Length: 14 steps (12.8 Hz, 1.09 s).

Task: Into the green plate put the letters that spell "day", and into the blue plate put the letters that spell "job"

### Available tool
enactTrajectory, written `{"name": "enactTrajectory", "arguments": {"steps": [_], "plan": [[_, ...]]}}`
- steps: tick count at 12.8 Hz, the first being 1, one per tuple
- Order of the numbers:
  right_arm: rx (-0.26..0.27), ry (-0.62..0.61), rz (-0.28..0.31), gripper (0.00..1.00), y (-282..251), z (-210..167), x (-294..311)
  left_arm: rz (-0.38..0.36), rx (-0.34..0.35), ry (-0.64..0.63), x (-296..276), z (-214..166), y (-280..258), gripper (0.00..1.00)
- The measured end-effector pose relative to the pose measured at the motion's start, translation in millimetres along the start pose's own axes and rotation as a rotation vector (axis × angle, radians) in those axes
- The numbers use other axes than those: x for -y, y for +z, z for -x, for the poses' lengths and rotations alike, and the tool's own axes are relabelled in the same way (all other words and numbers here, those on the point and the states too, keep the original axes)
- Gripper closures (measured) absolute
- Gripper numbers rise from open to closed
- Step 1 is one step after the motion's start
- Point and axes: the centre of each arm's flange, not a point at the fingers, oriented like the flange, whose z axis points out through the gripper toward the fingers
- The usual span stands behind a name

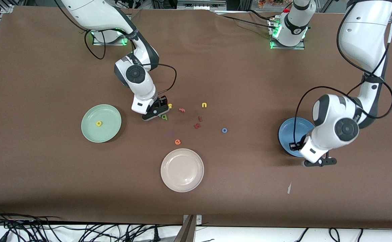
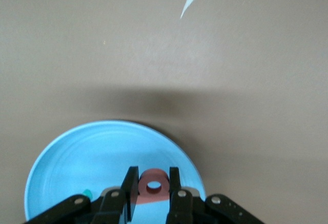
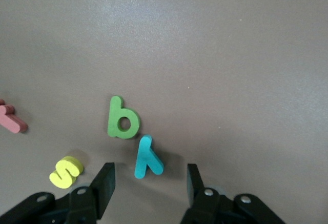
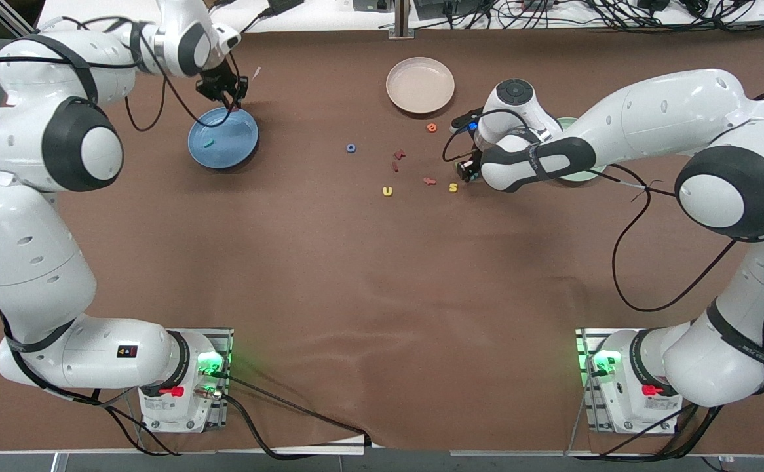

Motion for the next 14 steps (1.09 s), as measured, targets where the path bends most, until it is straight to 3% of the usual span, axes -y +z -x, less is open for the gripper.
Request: {"name": "enactTrajectory", "arguments": {"steps": [1,3,6,8,10,11,14], "plan": [[-0.001,0.0,0.0,0.38,0.6,0.0,0.1,-0.004,0.001,0.008,1.7,15.6,12.1,0.72],[-0.012,-0.002,-0.004,0.38,2.9,-0.5,0.6,-0.013,0.035,0.024,-1.7,30.4,22.7,0.57],[-0.014,-0.003,-0.005,0.4,4.9,0.1,0.8,-0.023,0.075,0.018,-34.7,25.5,-11.9,0.22],[-0.017,-0.003,-0.006,0.41,5.3,0.0,0.8,-0.007,0.069,-0.037,-92.4,32.8,-28.2,0.02],[-0.021,-0.004,-0.008,0.43,7.2,0.1,1.0,-0.002,0.066,-0.06,-154.7,51.6,-27.4,0.0],[-0.023,-0.006,-0.008,0.5,8.0,0.1,0.9,0.003,0.068,-0.068,-179.9,59.5,-24.8,0.0],[-0.026,-0.014,-0.006,0.56,8.1,-0.3,-0.5,-0.003,0.085,-0.058,-228.9,75.9,-2.4,0.0]]}}
